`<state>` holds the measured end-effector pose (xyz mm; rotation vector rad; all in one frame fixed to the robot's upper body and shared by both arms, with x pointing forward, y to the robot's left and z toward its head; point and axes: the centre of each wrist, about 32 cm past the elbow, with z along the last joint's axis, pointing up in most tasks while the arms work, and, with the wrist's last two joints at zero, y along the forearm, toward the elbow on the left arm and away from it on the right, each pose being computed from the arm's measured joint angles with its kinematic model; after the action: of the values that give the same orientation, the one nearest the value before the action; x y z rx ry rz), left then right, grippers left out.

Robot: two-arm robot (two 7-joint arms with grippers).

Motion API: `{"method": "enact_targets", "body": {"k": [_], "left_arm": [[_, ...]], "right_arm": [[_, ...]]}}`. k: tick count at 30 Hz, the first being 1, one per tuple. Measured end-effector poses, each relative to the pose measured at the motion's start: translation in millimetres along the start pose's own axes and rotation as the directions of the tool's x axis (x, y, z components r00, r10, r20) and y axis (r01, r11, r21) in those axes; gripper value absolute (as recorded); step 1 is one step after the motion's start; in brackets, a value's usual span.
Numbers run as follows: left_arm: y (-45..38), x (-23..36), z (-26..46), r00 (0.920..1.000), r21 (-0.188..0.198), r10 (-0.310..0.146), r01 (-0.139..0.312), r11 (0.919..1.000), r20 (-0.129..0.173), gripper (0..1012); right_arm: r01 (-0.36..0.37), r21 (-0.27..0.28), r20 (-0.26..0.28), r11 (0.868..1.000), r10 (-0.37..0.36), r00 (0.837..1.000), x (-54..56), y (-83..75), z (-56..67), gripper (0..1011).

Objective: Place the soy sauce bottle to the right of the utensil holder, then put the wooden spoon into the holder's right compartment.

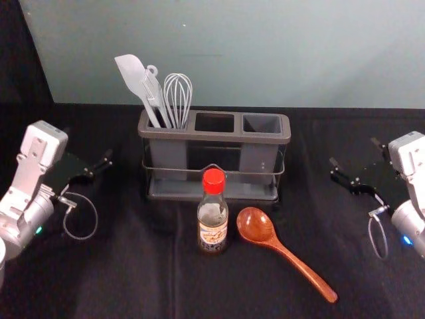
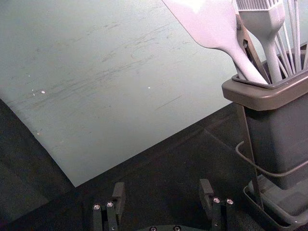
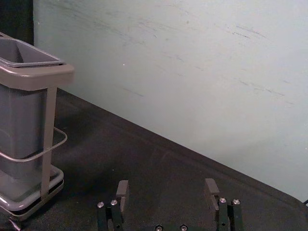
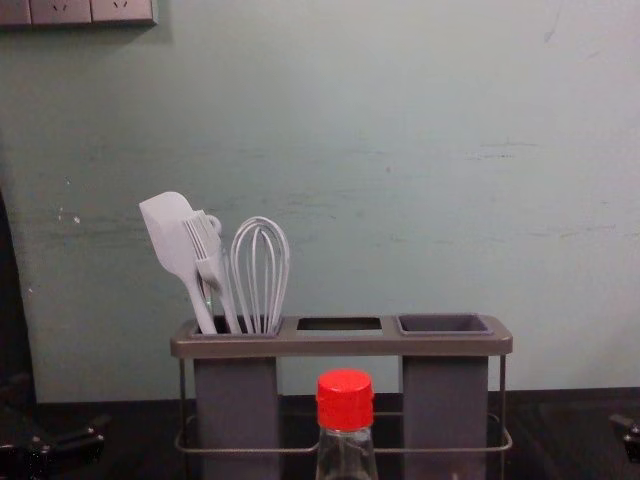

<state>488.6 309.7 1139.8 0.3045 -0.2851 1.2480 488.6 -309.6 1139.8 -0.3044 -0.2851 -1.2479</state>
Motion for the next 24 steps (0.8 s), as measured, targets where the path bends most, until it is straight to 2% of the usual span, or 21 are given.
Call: {"method": "enact_targets", "body": {"k": [24], "left_arm": [[0.0, 0.0, 0.0, 1.0, 0.0, 0.0, 0.0, 1.0, 0.0, 1005]], "right_arm": [[0.0, 0.0, 0.0, 1.0, 0.0, 1.0, 0.0, 0.0, 0.0, 1002]]}}
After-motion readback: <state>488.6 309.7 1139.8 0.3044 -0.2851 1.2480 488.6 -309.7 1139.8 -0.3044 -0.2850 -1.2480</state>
